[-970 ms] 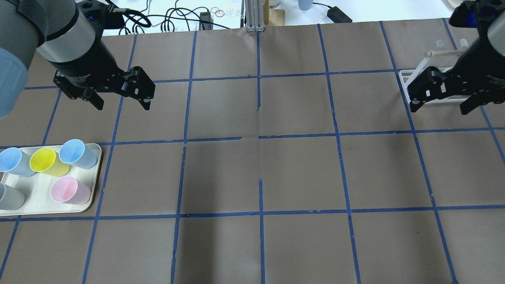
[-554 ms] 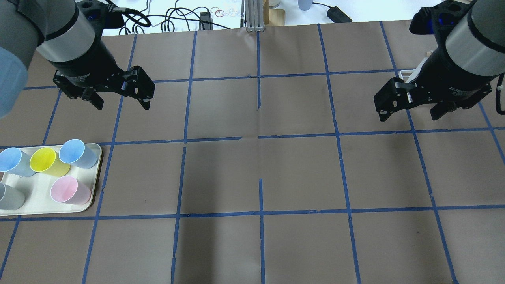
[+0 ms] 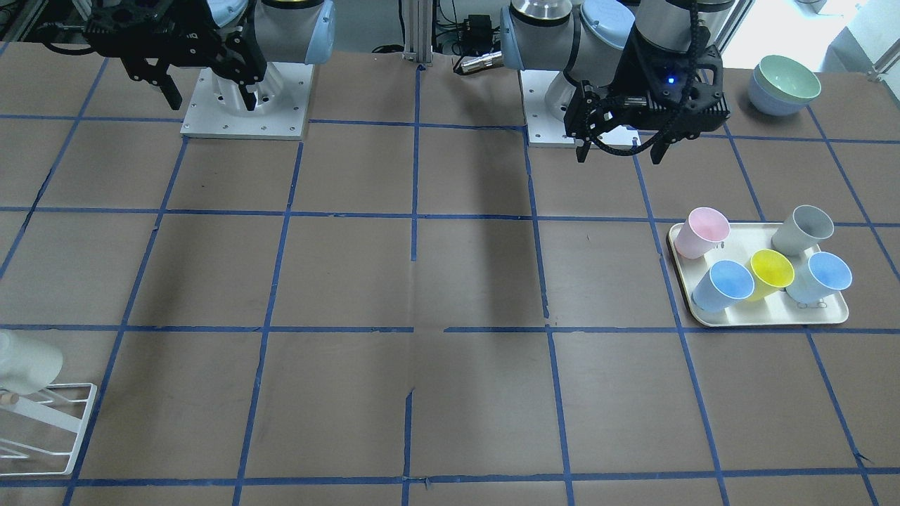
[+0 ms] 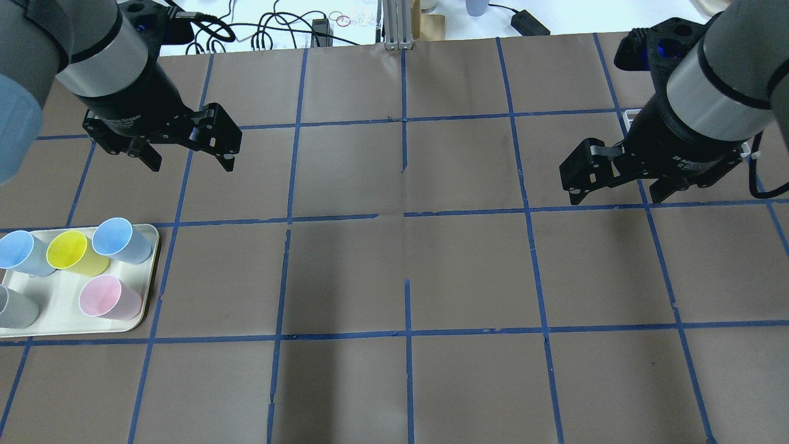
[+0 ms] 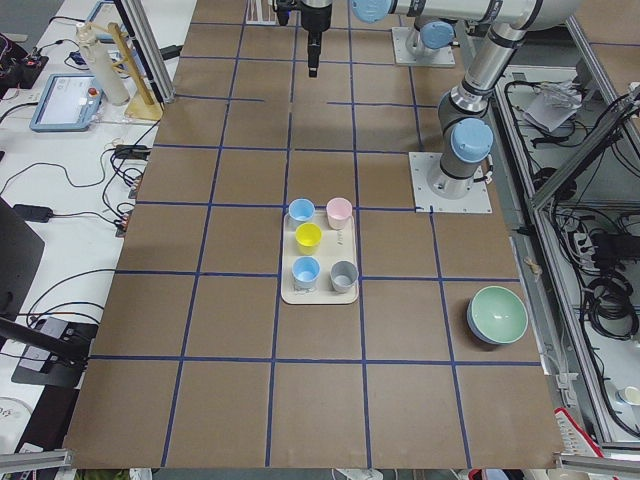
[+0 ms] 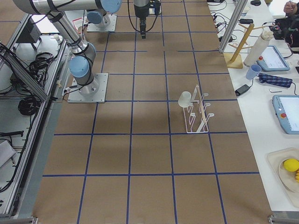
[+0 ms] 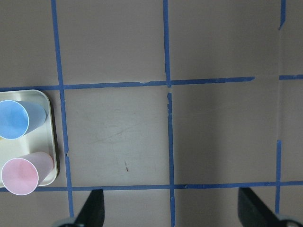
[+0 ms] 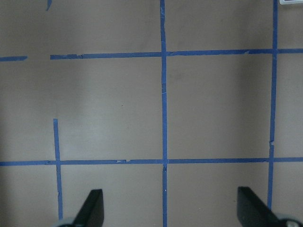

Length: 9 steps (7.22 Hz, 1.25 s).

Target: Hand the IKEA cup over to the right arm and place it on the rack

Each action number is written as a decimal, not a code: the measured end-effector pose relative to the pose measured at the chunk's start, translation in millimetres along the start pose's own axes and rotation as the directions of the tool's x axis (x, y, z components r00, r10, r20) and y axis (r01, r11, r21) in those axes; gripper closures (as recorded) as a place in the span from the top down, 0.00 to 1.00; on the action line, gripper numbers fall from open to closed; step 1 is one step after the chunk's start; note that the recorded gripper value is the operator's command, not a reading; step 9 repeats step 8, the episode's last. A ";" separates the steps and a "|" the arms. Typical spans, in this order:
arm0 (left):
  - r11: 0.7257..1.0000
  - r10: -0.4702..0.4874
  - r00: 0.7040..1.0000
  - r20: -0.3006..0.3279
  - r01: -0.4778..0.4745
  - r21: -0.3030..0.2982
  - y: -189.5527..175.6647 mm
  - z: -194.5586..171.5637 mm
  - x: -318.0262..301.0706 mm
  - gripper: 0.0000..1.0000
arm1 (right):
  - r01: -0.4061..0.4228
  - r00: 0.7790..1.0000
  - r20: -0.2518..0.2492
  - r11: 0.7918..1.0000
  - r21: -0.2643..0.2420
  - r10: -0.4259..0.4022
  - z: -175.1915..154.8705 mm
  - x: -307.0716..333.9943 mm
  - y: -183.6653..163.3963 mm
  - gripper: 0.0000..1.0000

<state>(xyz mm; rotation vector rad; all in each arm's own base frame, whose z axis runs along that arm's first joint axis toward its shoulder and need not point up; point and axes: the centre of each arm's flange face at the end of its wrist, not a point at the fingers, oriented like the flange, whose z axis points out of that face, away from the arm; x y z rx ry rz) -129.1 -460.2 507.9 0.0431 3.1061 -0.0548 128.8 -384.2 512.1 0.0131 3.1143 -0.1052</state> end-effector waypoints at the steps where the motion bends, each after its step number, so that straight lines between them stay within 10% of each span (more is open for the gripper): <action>1: 1.000 0.000 1.000 0.000 0.000 0.000 0.0 0.0 0.0 1.00 | 0.004 1.000 -0.001 1.000 -0.004 -0.004 0.2 -3.3 2.3 1.00; 9: 1.000 0.000 1.000 0.000 0.000 0.000 0.0 0.0 0.0 1.00 | 0.000 1.000 -0.011 0.998 -0.068 -0.001 19.6 -3.8 -13.2 1.00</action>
